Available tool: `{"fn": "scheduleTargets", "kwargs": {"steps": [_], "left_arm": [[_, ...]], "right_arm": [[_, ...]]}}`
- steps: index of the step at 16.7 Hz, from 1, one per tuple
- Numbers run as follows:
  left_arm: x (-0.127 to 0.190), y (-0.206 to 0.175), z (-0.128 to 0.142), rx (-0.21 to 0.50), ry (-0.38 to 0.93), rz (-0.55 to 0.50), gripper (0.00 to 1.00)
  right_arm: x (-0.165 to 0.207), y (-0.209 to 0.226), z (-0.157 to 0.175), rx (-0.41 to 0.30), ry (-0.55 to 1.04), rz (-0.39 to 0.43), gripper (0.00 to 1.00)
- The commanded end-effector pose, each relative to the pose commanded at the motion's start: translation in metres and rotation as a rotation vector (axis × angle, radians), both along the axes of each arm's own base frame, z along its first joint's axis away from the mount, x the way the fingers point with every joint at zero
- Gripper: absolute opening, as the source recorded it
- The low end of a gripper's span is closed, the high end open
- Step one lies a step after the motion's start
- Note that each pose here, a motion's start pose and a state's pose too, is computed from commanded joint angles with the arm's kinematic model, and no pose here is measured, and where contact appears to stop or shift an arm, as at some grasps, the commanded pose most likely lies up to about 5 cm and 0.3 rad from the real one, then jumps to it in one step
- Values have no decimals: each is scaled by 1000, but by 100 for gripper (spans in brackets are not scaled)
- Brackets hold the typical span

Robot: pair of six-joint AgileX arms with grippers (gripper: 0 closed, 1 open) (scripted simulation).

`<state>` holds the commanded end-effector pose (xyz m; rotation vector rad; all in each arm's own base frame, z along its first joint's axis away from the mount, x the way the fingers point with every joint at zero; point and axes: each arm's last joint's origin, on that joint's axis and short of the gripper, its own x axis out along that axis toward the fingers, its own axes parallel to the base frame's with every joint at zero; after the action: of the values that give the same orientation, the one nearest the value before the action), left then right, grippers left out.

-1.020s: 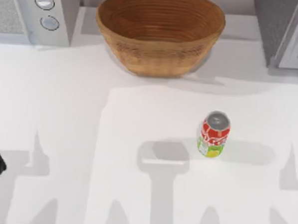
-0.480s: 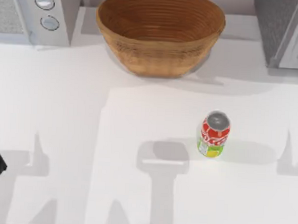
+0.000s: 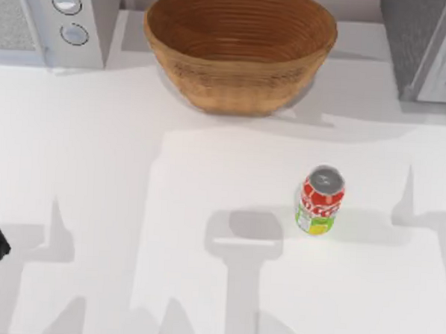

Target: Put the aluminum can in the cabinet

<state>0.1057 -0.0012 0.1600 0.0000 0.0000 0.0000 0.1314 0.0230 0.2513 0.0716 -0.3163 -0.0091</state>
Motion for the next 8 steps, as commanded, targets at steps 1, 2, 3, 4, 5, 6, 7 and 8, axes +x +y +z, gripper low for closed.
{"fn": "scheduleTargets", "kwargs": {"steps": [1, 2, 3, 4, 5, 6, 7, 8], "left_arm": [[0, 0, 0, 0, 0, 0, 100], [0, 0, 0, 0, 0, 0, 100], [0, 0, 0, 0, 0, 0, 100], [0, 0, 0, 0, 0, 0, 100], [0, 0, 0, 0, 0, 0, 100], [0, 0, 0, 0, 0, 0, 100], [0, 0, 0, 0, 0, 0, 100], [0, 0, 0, 0, 0, 0, 100]], "right_arm": [[7, 5, 1, 12, 9, 5, 100], [14, 11, 1, 23, 19, 9, 100], [22, 17, 0, 34, 31, 14, 100], [30, 24, -2, 44, 45, 18, 100], [37, 32, -4, 53, 60, 22, 100], [45, 40, -8, 61, 77, 26, 100], [52, 49, -13, 68, 94, 29, 100], [58, 58, -19, 73, 112, 32, 100]]}}
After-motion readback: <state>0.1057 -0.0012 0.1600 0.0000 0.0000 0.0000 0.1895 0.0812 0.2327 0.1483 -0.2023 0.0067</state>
